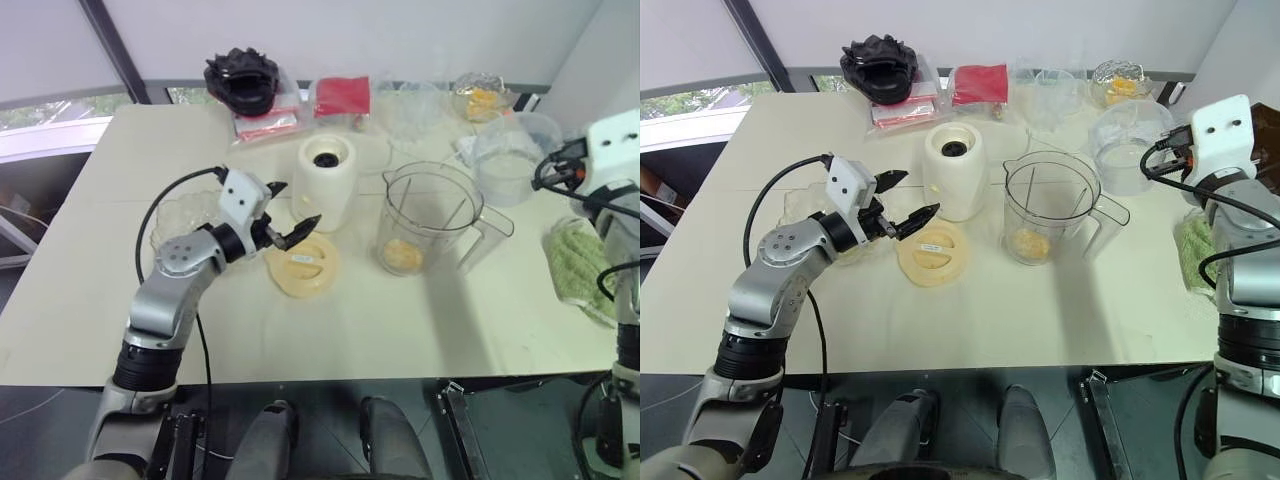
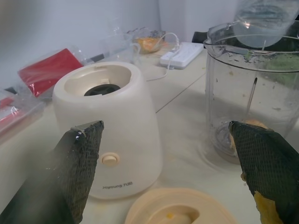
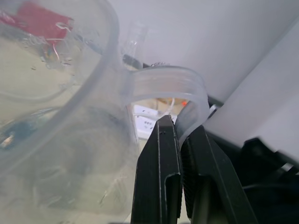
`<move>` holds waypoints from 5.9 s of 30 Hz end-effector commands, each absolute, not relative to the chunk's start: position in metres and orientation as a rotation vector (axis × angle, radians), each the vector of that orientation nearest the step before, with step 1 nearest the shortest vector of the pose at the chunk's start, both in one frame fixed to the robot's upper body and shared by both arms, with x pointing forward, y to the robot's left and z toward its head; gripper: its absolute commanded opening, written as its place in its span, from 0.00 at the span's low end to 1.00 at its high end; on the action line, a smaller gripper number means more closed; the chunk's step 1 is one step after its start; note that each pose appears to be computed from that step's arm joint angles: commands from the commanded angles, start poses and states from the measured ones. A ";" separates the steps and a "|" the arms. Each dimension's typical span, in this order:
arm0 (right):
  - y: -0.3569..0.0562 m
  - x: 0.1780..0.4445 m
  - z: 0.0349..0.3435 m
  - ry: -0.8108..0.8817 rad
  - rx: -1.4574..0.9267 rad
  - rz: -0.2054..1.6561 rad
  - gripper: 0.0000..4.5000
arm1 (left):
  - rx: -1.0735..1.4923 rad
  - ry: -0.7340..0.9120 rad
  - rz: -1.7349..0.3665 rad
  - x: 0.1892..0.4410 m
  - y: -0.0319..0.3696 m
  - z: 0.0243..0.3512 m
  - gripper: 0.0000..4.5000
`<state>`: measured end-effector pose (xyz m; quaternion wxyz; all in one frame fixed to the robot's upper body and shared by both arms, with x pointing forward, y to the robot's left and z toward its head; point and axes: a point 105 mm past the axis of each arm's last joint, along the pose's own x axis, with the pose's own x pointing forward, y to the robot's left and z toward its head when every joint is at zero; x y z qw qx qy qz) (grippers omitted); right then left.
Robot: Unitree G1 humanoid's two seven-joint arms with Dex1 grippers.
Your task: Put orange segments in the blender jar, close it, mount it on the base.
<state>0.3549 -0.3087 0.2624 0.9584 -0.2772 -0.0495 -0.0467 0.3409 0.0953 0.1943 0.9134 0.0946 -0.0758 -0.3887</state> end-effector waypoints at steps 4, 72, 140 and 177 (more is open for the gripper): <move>-0.297 0.344 0.299 -0.241 -0.719 -0.084 0.01 | 0.214 -0.205 -0.810 0.339 0.091 0.205 1.00; -0.282 0.353 0.295 -0.320 -1.204 0.020 0.01 | 0.210 -0.221 -0.803 0.342 0.090 0.208 1.00; -0.415 0.349 0.120 0.124 0.075 -0.558 0.01 | 0.260 -0.202 -0.772 0.335 0.100 0.206 1.00; -0.370 0.286 0.146 0.255 -0.023 -0.365 0.65 | 0.244 -0.179 -0.799 0.340 0.100 0.199 1.00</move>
